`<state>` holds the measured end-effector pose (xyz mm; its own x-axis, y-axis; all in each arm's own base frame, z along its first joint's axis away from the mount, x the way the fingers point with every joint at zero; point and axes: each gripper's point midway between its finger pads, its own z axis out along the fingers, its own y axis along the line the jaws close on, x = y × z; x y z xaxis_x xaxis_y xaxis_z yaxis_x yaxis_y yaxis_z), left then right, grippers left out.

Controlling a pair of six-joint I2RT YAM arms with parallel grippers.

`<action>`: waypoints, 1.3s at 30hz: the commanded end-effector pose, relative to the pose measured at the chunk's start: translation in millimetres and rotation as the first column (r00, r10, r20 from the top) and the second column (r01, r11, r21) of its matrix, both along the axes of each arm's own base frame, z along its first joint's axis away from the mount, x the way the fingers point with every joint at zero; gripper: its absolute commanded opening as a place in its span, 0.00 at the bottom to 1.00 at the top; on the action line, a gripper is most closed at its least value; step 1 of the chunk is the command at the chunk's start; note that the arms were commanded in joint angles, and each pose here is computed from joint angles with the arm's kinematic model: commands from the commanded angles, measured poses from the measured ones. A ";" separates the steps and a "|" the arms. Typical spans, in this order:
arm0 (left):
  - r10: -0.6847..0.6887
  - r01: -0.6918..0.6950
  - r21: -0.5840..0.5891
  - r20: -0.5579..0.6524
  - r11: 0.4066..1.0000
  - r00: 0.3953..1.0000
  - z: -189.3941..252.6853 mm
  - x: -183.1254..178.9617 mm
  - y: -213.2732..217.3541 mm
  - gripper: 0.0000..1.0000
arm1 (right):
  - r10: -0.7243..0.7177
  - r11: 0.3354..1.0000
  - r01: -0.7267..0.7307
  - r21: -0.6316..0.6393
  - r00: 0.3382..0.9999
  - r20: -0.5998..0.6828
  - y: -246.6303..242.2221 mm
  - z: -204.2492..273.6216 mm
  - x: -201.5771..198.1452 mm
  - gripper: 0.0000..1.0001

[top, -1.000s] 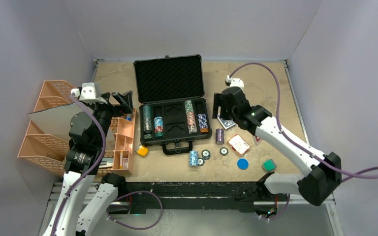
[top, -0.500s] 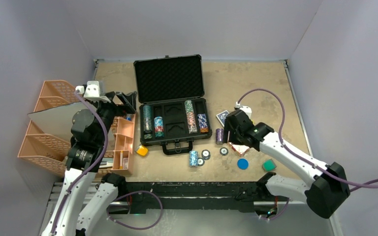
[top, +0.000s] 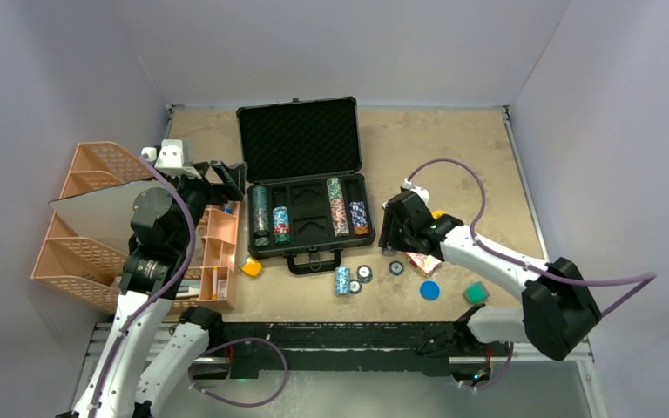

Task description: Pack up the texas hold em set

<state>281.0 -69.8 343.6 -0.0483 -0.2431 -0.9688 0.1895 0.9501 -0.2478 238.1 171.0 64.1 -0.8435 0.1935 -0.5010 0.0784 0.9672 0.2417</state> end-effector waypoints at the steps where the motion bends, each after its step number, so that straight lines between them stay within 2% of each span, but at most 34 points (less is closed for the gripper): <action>1: -0.015 0.015 0.001 0.045 1.000 0.999 11.4 0.8 -1.8 0.90 | -0.034 0.999 0.034 0.004 0.999 0.012 8.4 -2.9 17.1 0.61; 5: -0.013 0.013 0.001 0.051 1.000 0.999 13.3 -0.8 -1.0 0.89 | -0.078 0.994 0.075 -0.078 0.996 -0.039 -2.6 -18.2 15.4 0.55; 11: -0.008 0.008 -0.004 0.062 1.000 0.998 16.7 -3.6 0.5 0.89 | -0.094 0.989 0.090 -0.119 0.995 -0.031 -7.2 -26.0 20.7 0.46; 15: -0.005 0.006 -0.005 0.065 1.000 0.998 17.2 -4.4 1.1 0.89 | -0.106 0.989 0.107 -0.101 0.994 0.012 -7.2 -14.4 26.5 0.29; 17: -0.006 0.006 -0.007 0.065 1.000 0.998 17.4 -4.6 0.9 0.89 | -0.110 0.991 0.115 -0.067 0.991 0.070 -5.5 3.2 32.7 0.24; 21: -0.013 0.014 -0.011 0.071 1.000 0.997 19.1 -5.7 -0.3 0.89 | -0.083 0.996 0.074 0.050 0.978 0.192 5.1 47.1 40.1 0.23; 26: -0.015 0.016 -0.016 0.083 1.000 0.996 22.1 -7.1 -0.3 0.89 | 0.000 0.979 -0.066 0.193 0.947 0.321 38.0 103.7 53.7 0.23; 33: -0.010 0.011 -0.010 0.066 1.000 0.998 17.6 -2.9 0.4 0.89 | 0.090 0.971 -0.171 0.168 0.910 0.405 79.3 139.1 102.8 0.23; 39: -0.007 0.007 -0.008 0.057 1.000 0.998 15.3 -0.7 0.9 0.89 | 0.135 0.975 -0.190 0.112 0.918 0.373 102.2 125.4 137.0 0.23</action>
